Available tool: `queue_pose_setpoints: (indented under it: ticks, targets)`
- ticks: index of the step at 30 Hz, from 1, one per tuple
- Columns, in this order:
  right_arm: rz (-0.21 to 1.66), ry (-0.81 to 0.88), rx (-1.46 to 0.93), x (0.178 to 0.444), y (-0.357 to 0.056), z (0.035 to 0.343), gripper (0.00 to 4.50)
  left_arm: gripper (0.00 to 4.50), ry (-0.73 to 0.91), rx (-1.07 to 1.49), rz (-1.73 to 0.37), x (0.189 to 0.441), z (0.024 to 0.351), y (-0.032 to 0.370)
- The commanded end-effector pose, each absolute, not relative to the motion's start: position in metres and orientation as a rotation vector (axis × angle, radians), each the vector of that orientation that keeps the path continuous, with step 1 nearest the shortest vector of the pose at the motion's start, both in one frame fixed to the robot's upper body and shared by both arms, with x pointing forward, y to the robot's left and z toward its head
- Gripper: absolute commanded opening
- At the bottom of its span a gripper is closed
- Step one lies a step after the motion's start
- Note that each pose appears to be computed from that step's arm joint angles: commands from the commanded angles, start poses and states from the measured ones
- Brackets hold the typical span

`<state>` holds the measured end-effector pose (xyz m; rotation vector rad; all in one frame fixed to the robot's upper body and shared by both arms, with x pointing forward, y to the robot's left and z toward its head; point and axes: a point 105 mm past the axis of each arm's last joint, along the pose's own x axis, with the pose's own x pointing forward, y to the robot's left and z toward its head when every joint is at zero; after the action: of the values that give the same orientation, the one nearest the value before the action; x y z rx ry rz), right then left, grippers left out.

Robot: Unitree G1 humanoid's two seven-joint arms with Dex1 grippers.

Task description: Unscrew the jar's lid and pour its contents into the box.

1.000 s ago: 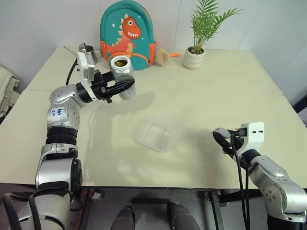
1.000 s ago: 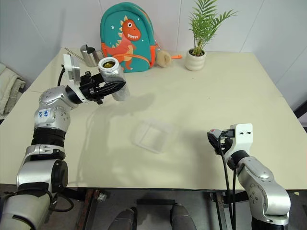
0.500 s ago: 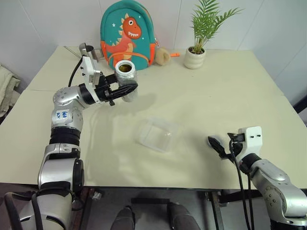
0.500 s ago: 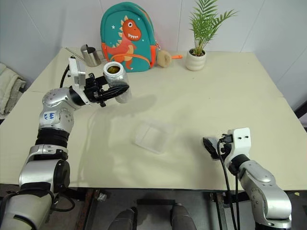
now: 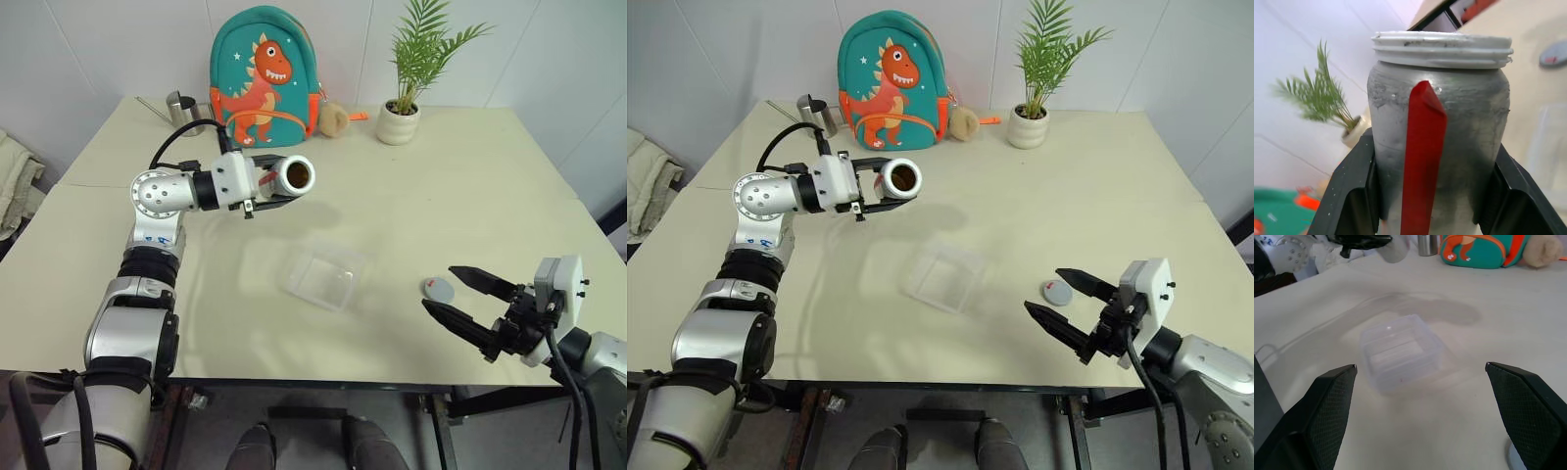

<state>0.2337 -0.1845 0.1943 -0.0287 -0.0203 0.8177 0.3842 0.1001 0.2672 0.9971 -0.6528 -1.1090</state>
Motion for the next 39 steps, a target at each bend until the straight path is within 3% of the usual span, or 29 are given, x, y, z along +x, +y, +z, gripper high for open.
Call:
queue_pose_setpoints:
  ticks: [1, 8, 12, 17, 23, 28, 34, 37, 39]
  targets:
    - [0.855, -0.068, -0.045, 0.229, -0.184, 0.208, 4.43, 2.00, -0.813, 1.277, -1.101, 0.374, 0.274, 0.076]
    - [0.974, -0.047, -0.014, 0.207, -0.184, 0.213, 4.43, 2.00, -1.031, 1.731, -0.967, 0.377, 0.275, 0.042]
    - [0.936, -0.040, -0.046, 0.209, -0.192, 0.214, 4.43, 2.00, -1.241, 2.014, -0.885, 0.383, 0.262, 0.025]
    - [0.904, -0.079, -0.058, 0.213, -0.189, 0.218, 4.43, 2.00, -1.551, 2.164, -0.804, 0.383, 0.259, 0.013]
    - [0.878, -0.103, -0.050, 0.215, -0.185, 0.219, 4.43, 2.00, -1.794, 2.298, -0.683, 0.387, 0.257, 0.010]
    - [0.866, -0.115, -0.050, 0.219, -0.184, 0.217, 4.43, 2.00, -2.036, 2.271, -0.585, 0.375, 0.254, 0.004]
    - [0.866, -0.132, -0.057, 0.222, -0.184, 0.221, 4.43, 2.00, -2.106, 2.233, -0.534, 0.370, 0.258, 0.004]
    - [0.869, -0.130, -0.063, 0.223, -0.183, 0.220, 4.43, 2.00, -1.965, 2.121, -0.576, 0.371, 0.266, 0.006]
    - [0.874, -0.129, -0.068, 0.223, -0.184, 0.220, 4.43, 2.00, -1.713, 1.953, -0.584, 0.379, 0.279, 0.012]
